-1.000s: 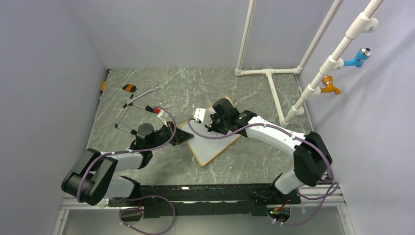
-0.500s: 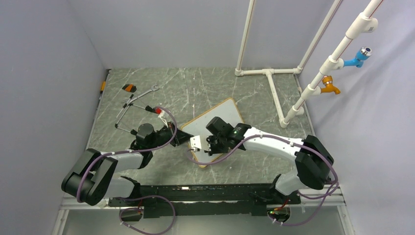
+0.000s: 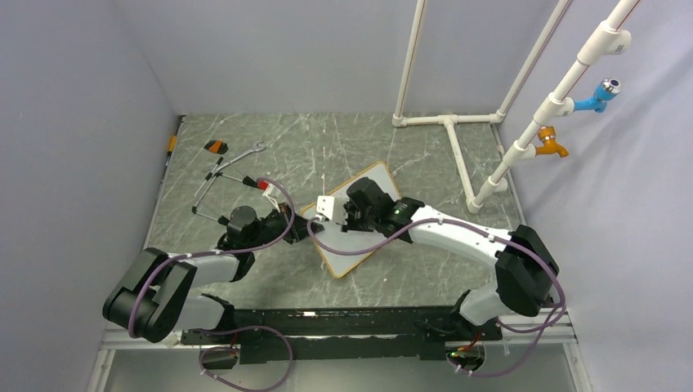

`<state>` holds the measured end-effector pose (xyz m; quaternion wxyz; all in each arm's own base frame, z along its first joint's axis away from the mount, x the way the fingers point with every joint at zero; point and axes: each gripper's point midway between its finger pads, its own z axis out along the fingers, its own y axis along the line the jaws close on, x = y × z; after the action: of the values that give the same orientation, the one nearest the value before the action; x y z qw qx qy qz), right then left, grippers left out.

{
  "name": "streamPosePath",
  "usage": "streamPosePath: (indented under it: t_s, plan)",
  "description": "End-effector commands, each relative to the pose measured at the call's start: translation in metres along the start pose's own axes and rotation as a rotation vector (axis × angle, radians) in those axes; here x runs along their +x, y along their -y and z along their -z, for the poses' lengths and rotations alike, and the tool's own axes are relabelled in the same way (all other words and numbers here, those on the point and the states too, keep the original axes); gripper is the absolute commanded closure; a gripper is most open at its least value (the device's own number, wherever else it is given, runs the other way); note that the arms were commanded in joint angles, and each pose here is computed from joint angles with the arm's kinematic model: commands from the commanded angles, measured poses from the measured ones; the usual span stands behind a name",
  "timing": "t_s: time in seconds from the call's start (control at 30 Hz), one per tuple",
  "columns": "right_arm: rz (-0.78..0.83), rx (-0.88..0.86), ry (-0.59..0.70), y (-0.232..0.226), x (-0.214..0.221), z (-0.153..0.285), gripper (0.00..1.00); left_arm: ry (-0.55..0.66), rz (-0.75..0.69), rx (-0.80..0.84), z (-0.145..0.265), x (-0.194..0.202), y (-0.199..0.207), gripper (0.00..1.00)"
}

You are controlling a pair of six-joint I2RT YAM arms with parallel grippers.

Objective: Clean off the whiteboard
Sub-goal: Erase the whiteboard at the center of the board.

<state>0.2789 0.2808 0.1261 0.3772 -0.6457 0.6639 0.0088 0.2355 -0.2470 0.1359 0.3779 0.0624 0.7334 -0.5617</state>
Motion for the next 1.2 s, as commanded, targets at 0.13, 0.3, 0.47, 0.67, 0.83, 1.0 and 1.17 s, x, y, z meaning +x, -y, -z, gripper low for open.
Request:
streamPosePath:
  t_s: [0.13,0.3,0.47,0.67,0.83,1.0,1.17]
  plan:
    - [0.248,-0.376,-0.045,-0.104,0.045,0.019,1.00,0.061,-0.135,0.194,0.001,-0.025,0.052,1.00]
    - [0.180,-0.239,-0.046,-0.077,0.032,0.008,1.00,0.060,-0.134,0.192,0.001,-0.024,0.051,1.00]
    - [-0.063,0.072,0.006,0.014,0.000,0.009,1.00,0.058,-0.128,0.193,0.002,-0.023,0.051,1.00]
    - [-0.185,0.151,-0.014,0.045,0.012,0.008,1.00,0.059,-0.130,0.199,0.002,-0.023,0.052,1.00]
    - [-0.025,-0.115,-0.045,-0.021,0.030,0.005,1.00,0.060,-0.134,0.192,0.002,-0.023,0.051,1.00]
    - [0.187,-0.358,-0.050,-0.090,0.043,0.020,1.00,0.061,-0.138,0.190,0.002,-0.024,0.051,1.00]
    - [0.155,-0.290,-0.106,-0.081,0.051,0.010,1.00,0.061,-0.134,0.190,0.002,-0.023,0.050,1.00]
